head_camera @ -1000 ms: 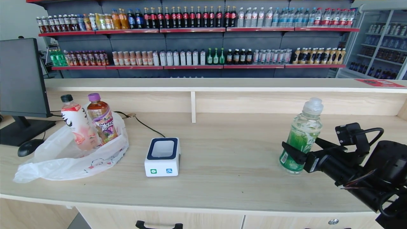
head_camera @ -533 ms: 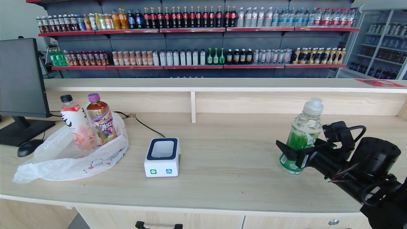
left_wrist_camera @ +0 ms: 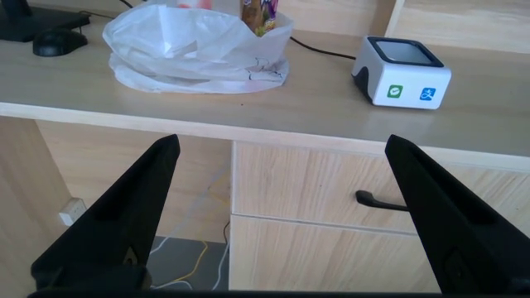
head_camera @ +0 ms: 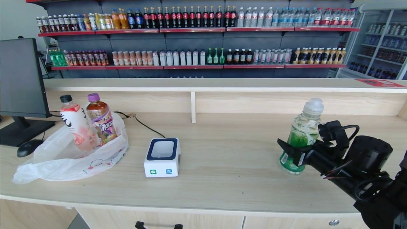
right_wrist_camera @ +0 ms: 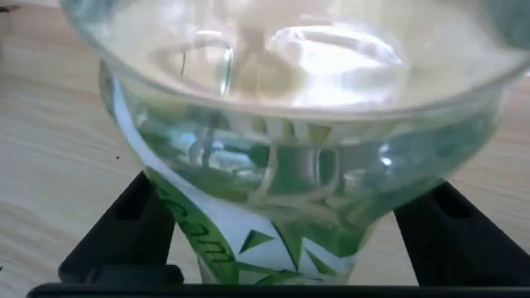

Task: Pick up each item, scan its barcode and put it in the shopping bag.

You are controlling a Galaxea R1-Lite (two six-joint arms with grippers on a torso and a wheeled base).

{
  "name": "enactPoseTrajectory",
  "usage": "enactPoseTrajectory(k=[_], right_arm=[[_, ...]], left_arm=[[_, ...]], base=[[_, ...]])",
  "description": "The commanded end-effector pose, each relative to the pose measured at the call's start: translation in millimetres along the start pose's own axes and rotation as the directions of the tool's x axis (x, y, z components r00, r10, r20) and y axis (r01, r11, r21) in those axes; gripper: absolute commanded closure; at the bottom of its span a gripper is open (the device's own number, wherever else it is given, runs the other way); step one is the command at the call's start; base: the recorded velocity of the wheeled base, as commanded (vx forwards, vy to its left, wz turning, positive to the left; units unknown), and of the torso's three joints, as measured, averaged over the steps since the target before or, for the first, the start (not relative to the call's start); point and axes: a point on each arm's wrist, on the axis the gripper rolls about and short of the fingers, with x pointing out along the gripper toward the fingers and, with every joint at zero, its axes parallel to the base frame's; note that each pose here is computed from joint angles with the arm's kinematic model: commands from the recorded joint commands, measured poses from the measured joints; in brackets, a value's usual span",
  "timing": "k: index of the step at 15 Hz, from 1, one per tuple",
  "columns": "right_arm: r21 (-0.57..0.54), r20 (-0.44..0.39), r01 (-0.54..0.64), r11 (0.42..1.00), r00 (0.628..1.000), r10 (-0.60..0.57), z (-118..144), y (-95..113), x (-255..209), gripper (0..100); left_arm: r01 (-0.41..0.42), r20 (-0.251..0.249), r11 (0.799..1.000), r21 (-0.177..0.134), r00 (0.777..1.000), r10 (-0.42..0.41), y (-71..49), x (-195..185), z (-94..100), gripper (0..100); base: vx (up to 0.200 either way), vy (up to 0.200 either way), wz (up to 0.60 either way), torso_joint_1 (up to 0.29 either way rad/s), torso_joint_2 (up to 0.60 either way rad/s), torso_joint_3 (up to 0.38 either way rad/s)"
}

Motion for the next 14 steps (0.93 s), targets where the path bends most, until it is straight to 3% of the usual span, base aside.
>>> enactPoseTrajectory(k=[1,14], right_arm=[[0.0,0.004,-0.001,1.0,1.0,0.001,0.5,-0.2,0.9,100],[-0.003,0.092,-0.015,1.0,0.996,0.016,22.7,4.8,-1.1,100]], left_arm=[[0.0,0.002,1.0,-0.002,1.0,0.0,0.0,0.0,0.1,0],[0.0,0.0,1.0,0.0,1.0,0.0,0.0,0.0,0.0,0]], base=[[0.0,0.0,0.0,0.0,0.0,0.0],[0.0,0.0,0.0,0.0,0.0,0.0]])
